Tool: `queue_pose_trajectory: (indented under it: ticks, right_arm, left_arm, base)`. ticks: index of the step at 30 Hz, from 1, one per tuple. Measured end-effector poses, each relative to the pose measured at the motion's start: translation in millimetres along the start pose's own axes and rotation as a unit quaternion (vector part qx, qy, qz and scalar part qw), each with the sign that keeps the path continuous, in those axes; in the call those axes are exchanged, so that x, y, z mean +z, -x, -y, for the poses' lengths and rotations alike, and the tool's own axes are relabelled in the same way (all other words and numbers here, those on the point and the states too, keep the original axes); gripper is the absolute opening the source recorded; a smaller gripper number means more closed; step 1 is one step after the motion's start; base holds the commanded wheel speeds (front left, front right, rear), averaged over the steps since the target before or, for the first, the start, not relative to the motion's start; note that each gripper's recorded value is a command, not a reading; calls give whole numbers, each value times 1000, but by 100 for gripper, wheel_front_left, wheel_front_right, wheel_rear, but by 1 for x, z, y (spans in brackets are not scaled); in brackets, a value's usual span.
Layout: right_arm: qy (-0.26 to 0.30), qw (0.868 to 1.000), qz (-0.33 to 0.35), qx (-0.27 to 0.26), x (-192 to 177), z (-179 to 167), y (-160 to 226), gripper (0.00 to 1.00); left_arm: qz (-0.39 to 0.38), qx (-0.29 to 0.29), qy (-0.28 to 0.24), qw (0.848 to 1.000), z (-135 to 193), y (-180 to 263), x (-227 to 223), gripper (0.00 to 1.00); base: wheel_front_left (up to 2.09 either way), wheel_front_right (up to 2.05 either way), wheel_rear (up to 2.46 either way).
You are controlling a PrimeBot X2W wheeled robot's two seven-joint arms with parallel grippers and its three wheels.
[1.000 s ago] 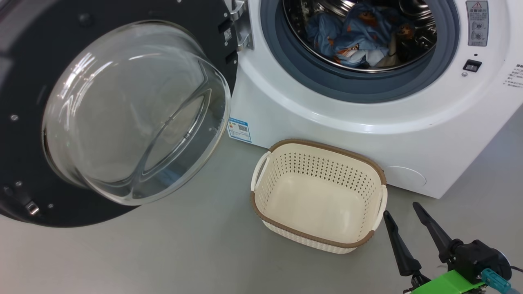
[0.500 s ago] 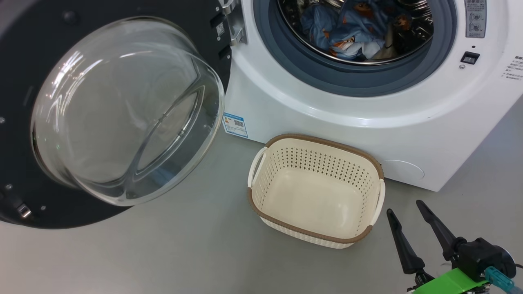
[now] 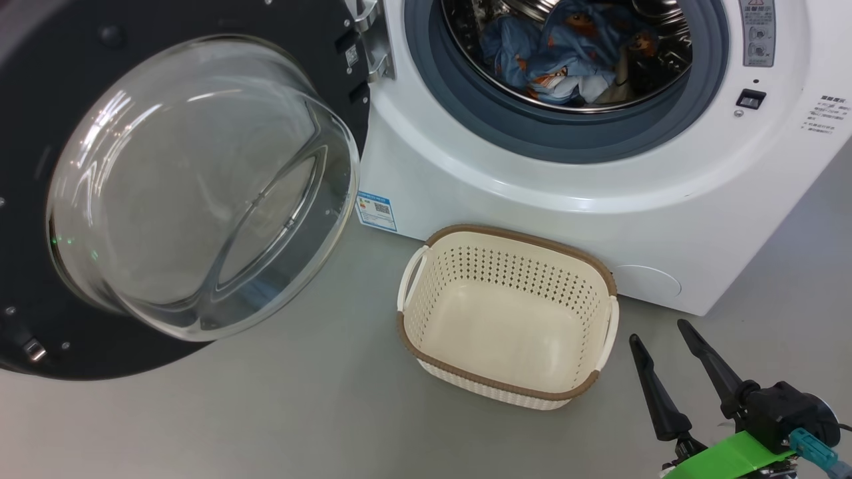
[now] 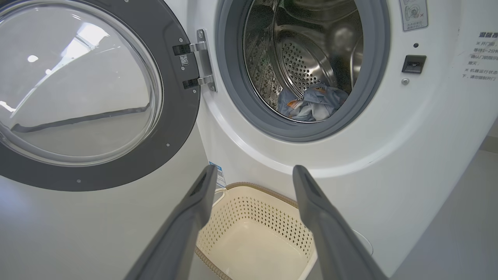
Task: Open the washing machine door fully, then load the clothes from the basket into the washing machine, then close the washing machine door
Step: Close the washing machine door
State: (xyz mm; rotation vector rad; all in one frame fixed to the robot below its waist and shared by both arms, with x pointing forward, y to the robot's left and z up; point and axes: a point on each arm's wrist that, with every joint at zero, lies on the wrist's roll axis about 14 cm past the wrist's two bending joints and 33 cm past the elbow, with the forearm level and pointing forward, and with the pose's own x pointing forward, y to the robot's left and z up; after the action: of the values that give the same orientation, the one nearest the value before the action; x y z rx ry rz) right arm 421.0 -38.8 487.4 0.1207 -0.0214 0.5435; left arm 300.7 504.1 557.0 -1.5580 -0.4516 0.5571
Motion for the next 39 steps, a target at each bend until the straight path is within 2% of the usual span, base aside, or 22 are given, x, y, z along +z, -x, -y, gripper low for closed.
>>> queue_pose_trajectory:
  ticks: [18,39]
  right_arm:
    - [18,1000,6,-11,10,9,12,100]
    - [21,1000,6,-8,10,9,10,100]
  left_arm:
    - [-102,-5,-27,994,2,-1,-32,0]
    - [-172,-1,-41,984,-10,16,-48,0]
  base:
    - [0,0,0]
    - [0,0,0]
